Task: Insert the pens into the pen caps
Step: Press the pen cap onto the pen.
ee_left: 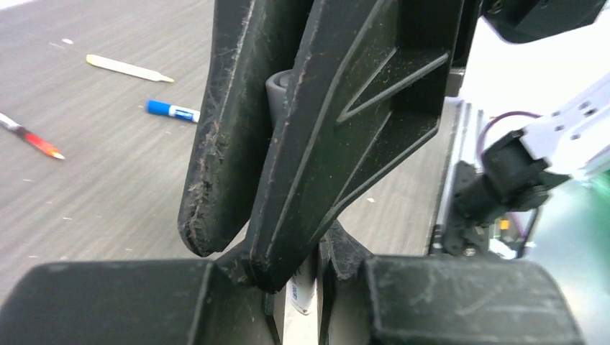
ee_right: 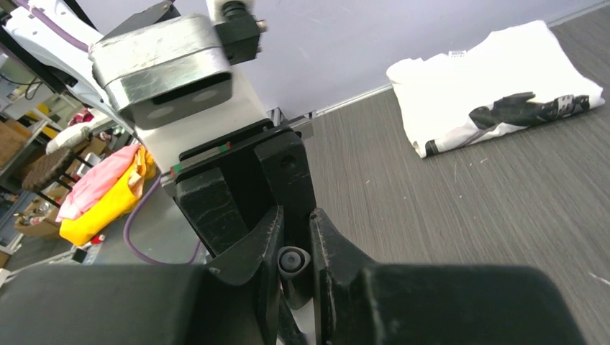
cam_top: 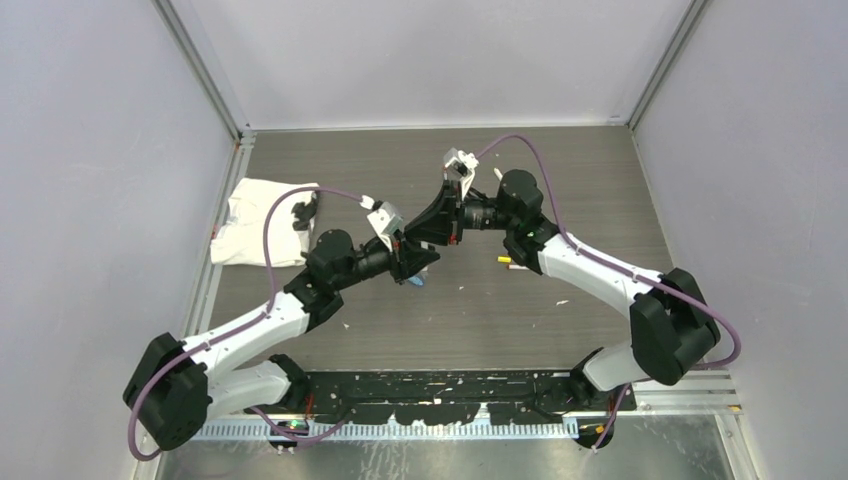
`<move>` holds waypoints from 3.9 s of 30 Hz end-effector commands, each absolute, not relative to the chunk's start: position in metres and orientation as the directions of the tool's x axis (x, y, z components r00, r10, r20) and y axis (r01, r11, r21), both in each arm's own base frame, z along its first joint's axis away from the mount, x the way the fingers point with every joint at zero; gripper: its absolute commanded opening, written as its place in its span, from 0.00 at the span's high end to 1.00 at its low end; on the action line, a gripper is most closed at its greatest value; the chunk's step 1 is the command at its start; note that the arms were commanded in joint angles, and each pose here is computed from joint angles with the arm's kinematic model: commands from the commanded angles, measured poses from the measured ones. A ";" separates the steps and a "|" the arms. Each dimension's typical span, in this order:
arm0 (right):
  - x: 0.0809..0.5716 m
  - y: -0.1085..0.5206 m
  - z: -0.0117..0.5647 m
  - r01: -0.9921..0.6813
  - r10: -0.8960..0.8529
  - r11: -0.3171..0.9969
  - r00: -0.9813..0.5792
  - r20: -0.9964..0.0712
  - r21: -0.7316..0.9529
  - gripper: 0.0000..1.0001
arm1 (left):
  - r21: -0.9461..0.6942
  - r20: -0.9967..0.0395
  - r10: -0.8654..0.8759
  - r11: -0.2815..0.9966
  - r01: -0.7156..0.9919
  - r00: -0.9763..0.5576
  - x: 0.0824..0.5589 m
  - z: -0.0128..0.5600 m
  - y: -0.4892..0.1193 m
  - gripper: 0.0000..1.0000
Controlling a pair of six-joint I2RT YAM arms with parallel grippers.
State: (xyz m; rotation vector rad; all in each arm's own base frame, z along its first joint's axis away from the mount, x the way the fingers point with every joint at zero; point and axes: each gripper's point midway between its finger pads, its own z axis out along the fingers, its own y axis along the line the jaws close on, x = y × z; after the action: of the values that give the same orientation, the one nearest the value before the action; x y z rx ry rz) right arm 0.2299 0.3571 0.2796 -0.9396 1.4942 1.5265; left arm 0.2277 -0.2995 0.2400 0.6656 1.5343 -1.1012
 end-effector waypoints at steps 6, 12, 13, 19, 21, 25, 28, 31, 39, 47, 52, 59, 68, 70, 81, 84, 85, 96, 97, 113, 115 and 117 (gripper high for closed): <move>0.159 0.349 0.216 -0.633 -0.267 -0.095 -0.728 -0.632 0.768 0.99 | 0.168 -0.801 -0.345 0.655 0.737 0.489 0.244 0.449 -0.266 1.00; 0.178 0.326 0.257 -0.686 -0.141 -0.109 -0.706 -0.694 0.720 0.58 | 0.077 -0.886 -0.339 0.565 0.821 0.316 0.245 0.387 -0.285 1.00; 0.179 0.324 0.260 -0.692 -0.134 -0.110 -0.701 -0.700 0.714 0.53 | 0.059 -0.896 -0.337 0.552 0.832 0.288 0.245 0.379 -0.288 1.00; 0.183 0.318 0.270 -0.705 -0.101 -0.108 -0.694 -0.713 0.701 0.29 | -0.035 -0.928 -0.333 0.521 0.853 0.165 0.245 0.343 -0.293 0.99; 0.183 0.314 0.275 -0.717 -0.090 -0.121 -0.681 -0.727 0.686 0.25 | -0.049 -0.932 -0.329 0.523 0.851 0.149 0.244 0.338 -0.292 1.00; 0.174 0.307 0.284 -0.761 -0.090 -0.184 -0.617 -0.782 0.622 0.18 | -0.076 -0.943 -0.314 0.535 0.841 0.115 0.243 0.330 -0.287 1.00; 0.175 0.296 0.297 -0.795 -0.060 -0.203 -0.572 -0.818 0.571 0.11 | -0.109 -0.945 -0.317 0.536 0.837 0.079 0.241 0.327 -0.285 1.00; 0.184 0.287 0.309 -0.817 -0.002 -0.177 -0.557 -0.830 0.549 0.01 | -0.151 -0.947 -0.320 0.509 0.847 0.023 0.236 0.320 -0.286 1.00; 0.208 0.273 0.321 -0.847 0.088 -0.089 -0.531 -0.843 0.524 0.00 | -0.274 -0.931 -0.341 0.413 0.869 -0.132 0.220 0.305 -0.295 0.99; 0.219 0.277 0.336 -0.893 0.101 -0.067 -0.450 -0.887 0.446 0.04 | -0.334 -0.915 -0.345 0.357 0.872 -0.210 0.215 0.298 -0.305 0.99; 0.234 0.284 0.337 -0.908 0.053 -0.010 -0.419 -0.906 0.419 0.16 | -0.372 -0.904 -0.337 0.321 0.871 -0.262 0.214 0.292 -0.313 0.99; 0.229 0.298 0.305 -0.915 -0.124 0.078 -0.403 -0.907 0.396 0.23 | -0.398 -0.896 -0.329 0.301 0.867 -0.298 0.214 0.285 -0.319 0.99; 0.232 0.309 0.304 -0.909 -0.132 0.104 -0.415 -0.900 0.404 0.26 | -0.406 -0.893 -0.325 0.281 0.870 -0.312 0.213 0.284 -0.325 0.99; 0.234 0.312 0.306 -0.905 -0.124 0.099 -0.424 -0.897 0.414 0.26 | -0.410 -0.892 -0.322 0.278 0.869 -0.318 0.213 0.283 -0.326 1.00; 0.239 0.319 0.324 -0.894 -0.065 0.082 -0.447 -0.892 0.441 0.42 | -0.424 -0.888 -0.311 0.269 0.865 -0.338 0.212 0.278 -0.332 1.00; 0.240 0.319 0.324 -0.894 -0.061 0.089 -0.446 -0.893 0.440 0.43 | -0.425 -0.888 -0.309 0.268 0.865 -0.341 0.212 0.277 -0.333 0.99; 0.241 0.318 0.324 -0.893 -0.059 0.092 -0.446 -0.893 0.440 0.43 | -0.425 -0.888 -0.308 0.268 0.865 -0.341 0.212 0.277 -0.333 0.99; 0.234 0.315 0.319 -0.901 -0.079 0.077 -0.433 -0.898 0.428 0.98 | -0.441 -0.880 -0.318 0.265 0.858 -0.354 0.212 0.278 -0.333 1.00; 0.231 0.314 0.317 -0.904 -0.090 0.069 -0.428 -0.899 0.423 0.99 | -0.443 -0.878 -0.323 0.261 0.858 -0.354 0.212 0.280 -0.333 0.99; 0.164 0.307 0.260 -0.828 -0.234 -0.131 -0.509 -0.828 0.546 0.99 | -0.272 -0.880 -0.406 0.006 0.962 -0.247 0.225 0.375 -0.284 1.00; 0.172 0.309 0.256 -0.835 -0.224 -0.083 -0.516 -0.827 0.544 0.99 | -0.270 -0.864 -0.446 0.021 0.963 -0.233 0.229 0.383 -0.283 0.99; 0.185 0.310 0.245 -0.840 -0.221 0.009 -0.531 -0.818 0.543 0.99 | -0.291 -0.854 -0.499 0.225 0.930 -0.147 0.251 0.381 -0.275 0.99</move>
State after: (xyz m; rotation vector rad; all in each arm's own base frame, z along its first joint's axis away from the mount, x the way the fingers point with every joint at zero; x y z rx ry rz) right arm 0.2302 0.3183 0.2988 -1.0245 1.5387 1.4090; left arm 0.2050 -0.3068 0.2556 0.7608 1.5406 -1.6296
